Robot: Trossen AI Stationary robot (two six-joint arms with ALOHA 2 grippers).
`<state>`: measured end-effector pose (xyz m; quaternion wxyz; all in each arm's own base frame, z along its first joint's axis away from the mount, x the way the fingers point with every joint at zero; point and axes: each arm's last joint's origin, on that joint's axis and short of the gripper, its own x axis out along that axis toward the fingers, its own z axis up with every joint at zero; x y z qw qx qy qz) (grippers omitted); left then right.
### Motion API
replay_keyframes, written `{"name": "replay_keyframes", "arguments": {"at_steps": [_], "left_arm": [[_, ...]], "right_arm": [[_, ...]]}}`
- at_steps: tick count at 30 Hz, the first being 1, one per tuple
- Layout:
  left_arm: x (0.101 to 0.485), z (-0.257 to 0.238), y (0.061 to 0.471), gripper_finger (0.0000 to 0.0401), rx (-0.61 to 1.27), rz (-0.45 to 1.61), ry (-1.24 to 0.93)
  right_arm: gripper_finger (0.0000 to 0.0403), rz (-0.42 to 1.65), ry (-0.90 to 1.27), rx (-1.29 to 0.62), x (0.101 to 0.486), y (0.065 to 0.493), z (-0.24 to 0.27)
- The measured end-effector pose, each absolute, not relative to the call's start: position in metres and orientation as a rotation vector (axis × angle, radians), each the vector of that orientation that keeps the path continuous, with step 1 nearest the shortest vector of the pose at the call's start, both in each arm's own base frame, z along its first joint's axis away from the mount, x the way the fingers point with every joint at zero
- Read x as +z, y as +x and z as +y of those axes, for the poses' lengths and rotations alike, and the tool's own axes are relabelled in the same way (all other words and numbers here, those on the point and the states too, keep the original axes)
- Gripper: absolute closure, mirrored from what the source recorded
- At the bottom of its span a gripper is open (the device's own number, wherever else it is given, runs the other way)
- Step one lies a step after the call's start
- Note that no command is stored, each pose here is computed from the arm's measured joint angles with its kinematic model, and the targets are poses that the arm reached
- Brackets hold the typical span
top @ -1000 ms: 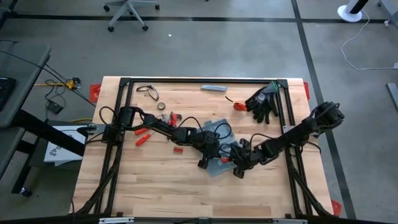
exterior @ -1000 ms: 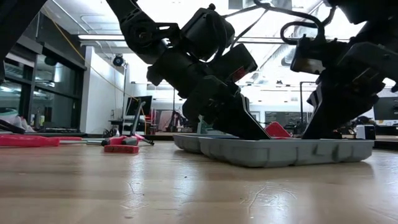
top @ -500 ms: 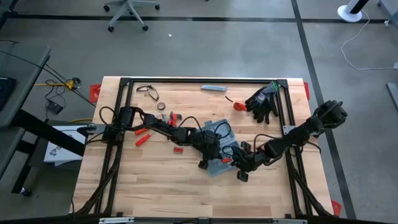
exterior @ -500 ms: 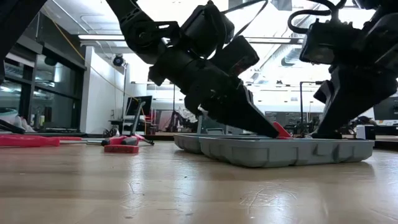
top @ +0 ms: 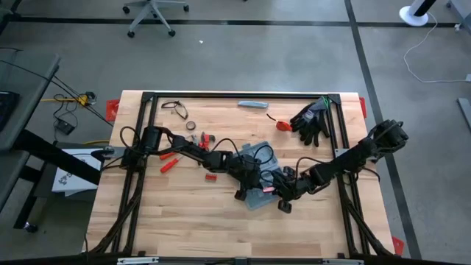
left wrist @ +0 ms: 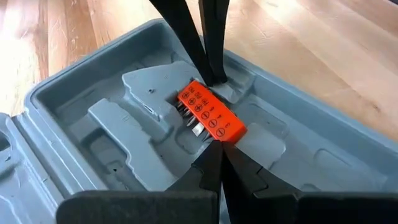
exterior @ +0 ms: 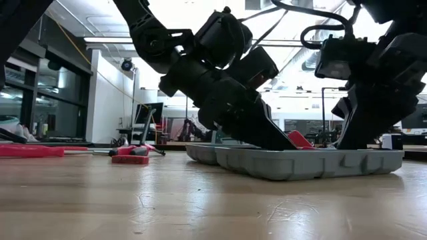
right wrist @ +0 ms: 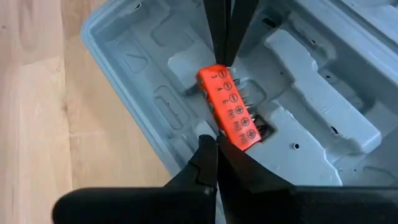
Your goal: Prefit tool cases
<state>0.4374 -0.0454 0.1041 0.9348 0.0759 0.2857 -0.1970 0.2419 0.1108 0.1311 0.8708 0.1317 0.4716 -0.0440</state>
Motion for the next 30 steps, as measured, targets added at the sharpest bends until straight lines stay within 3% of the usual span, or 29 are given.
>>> {"name": "replay_keyframes", "arguments": {"at_steps": [30], "left_arm": [[0.105, -0.047, 0.438, 0.0401, -0.443, 0.561, 0.119]], "right_arm": [[0.0403, 0.874, 0.271, -0.087, 0.143, 0.250, 0.102]]}}
